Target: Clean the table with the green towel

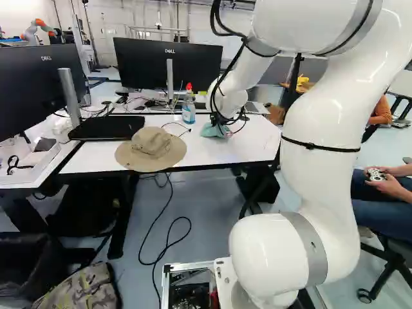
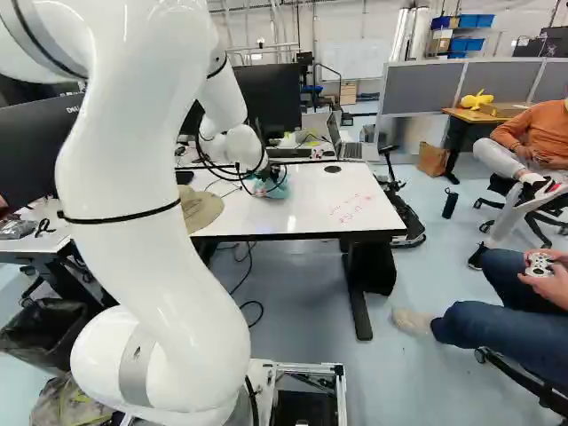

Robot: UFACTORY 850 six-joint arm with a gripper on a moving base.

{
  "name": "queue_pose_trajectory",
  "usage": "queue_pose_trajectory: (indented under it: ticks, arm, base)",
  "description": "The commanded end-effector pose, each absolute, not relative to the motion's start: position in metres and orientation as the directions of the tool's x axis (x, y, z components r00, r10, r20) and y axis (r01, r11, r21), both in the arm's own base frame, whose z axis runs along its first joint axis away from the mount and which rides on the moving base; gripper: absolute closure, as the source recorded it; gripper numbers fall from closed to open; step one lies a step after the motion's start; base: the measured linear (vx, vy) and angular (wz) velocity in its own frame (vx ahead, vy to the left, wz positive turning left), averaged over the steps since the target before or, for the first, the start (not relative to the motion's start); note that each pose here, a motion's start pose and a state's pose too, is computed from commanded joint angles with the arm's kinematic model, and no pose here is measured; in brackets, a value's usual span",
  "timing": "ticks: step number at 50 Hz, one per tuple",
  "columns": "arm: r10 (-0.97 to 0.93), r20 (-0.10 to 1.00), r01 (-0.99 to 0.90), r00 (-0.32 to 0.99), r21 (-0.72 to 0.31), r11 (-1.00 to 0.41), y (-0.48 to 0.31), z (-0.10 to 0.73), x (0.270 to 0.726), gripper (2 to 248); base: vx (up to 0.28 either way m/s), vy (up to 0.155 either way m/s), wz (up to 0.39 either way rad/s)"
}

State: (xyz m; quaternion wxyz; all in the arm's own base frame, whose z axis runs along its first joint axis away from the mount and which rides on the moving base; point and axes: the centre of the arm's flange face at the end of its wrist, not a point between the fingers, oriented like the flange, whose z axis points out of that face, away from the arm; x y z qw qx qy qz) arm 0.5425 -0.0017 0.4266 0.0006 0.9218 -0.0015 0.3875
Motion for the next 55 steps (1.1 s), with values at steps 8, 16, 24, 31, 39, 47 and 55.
queue_pose_trajectory:
  ticks: [8,16,24,31,39,47,55]
  arm:
    - [0.001,0.688,0.001,0.726,0.0,-1.0,0.0,0.433,0.53,203]
    - [0.004,0.659,0.005,0.752,0.0,-1.0,0.003,0.44,0.516,203]
    - [0.007,0.629,0.008,0.777,0.0,-1.0,0.004,0.447,0.502,203]
    - [0.007,0.598,0.008,0.801,0.0,-1.0,0.004,0.448,0.495,203]
    - [0.006,0.593,0.008,0.805,0.0,-1.0,0.004,0.447,0.495,203]
    - [-0.003,0.602,-0.004,0.798,0.0,-1.0,-0.002,0.448,0.504,203]
    - [-0.017,0.647,-0.022,0.762,0.0,-1.0,-0.011,0.451,0.518,203]
  base:
    - [0.0,0.0,0.0]
    - [0.0,0.0,0.0]
    - [0.0,0.0,0.0]
    - [0.0,0.0,0.0]
    - [0.0,0.0,0.0]
    - [0.0,0.0,0.0]
    - [0.0,0.0,0.0]
